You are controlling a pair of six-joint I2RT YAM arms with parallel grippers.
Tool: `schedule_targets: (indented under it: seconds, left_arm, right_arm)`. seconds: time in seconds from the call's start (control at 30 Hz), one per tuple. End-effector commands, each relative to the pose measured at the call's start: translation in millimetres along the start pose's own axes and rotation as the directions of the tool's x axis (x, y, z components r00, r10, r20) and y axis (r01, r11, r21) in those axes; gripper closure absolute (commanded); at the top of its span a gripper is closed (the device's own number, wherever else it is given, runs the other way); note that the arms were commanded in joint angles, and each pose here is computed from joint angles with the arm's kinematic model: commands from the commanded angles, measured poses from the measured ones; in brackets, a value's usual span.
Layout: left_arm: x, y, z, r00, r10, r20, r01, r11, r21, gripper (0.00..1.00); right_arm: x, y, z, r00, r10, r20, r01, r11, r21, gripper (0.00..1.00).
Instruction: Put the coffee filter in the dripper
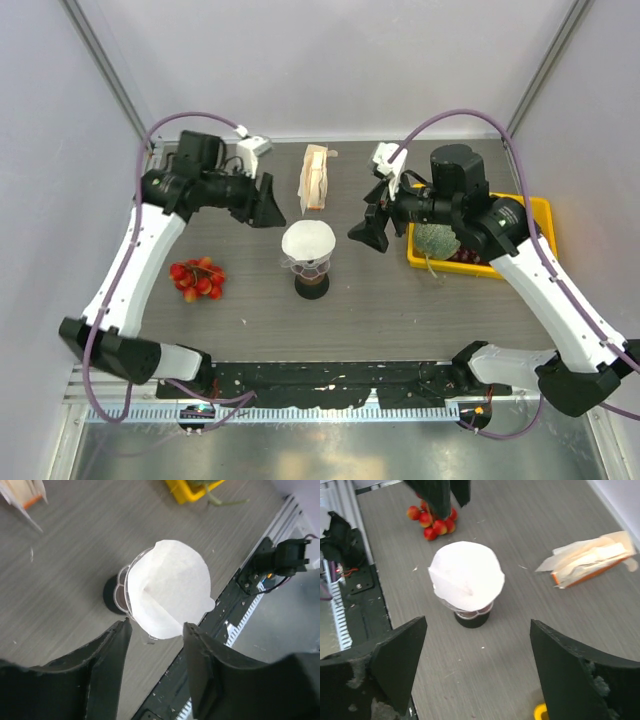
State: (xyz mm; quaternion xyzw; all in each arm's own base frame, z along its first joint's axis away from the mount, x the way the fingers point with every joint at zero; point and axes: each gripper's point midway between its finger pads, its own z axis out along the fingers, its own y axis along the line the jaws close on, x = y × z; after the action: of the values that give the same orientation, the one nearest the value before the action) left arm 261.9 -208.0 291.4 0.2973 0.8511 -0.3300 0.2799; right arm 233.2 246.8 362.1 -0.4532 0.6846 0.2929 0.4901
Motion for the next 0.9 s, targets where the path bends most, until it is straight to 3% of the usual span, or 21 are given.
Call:
schedule_targets:
  seconds: [0.0, 0.07, 0.23, 0.53, 0.87]
  left_arm:
    - [-39, -43, -28, 0.968, -0.064, 0.244, -0.001, 0.966, 0.257, 0.56]
    - [-36, -49, -23, 0.967, -0.118, 0.225, 0.034, 0.939, 0.343, 0.71]
    - [-24, -38, -4, 0.969, -0.186, 0.165, 0.115, 0.923, 0.367, 0.86]
    - [-3, -30, 21, 0.949, -0.311, 0.047, 0.263, 0.865, 0.427, 0.89]
    - [19, -23, 35, 0.936, -0.351, -0.019, 0.325, 0.844, 0.426, 0.92]
  right_arm:
    - [-9, 19, 15, 0.997, -0.005, 0.078, 0.016, 0.989, -0.148, 0.17]
    - [-9, 23, 25, 0.995, 0.026, 0.096, -0.008, 0.982, -0.188, 0.28]
    - [-5, 26, 54, 0.993, 0.093, 0.077, -0.071, 0.965, -0.252, 0.42]
    - [36, 38, 79, 0.984, 0.178, -0.01, -0.171, 0.926, -0.338, 0.46]
    - [65, 38, 97, 0.981, 0.177, -0.074, -0.192, 0.909, -0.37, 0.46]
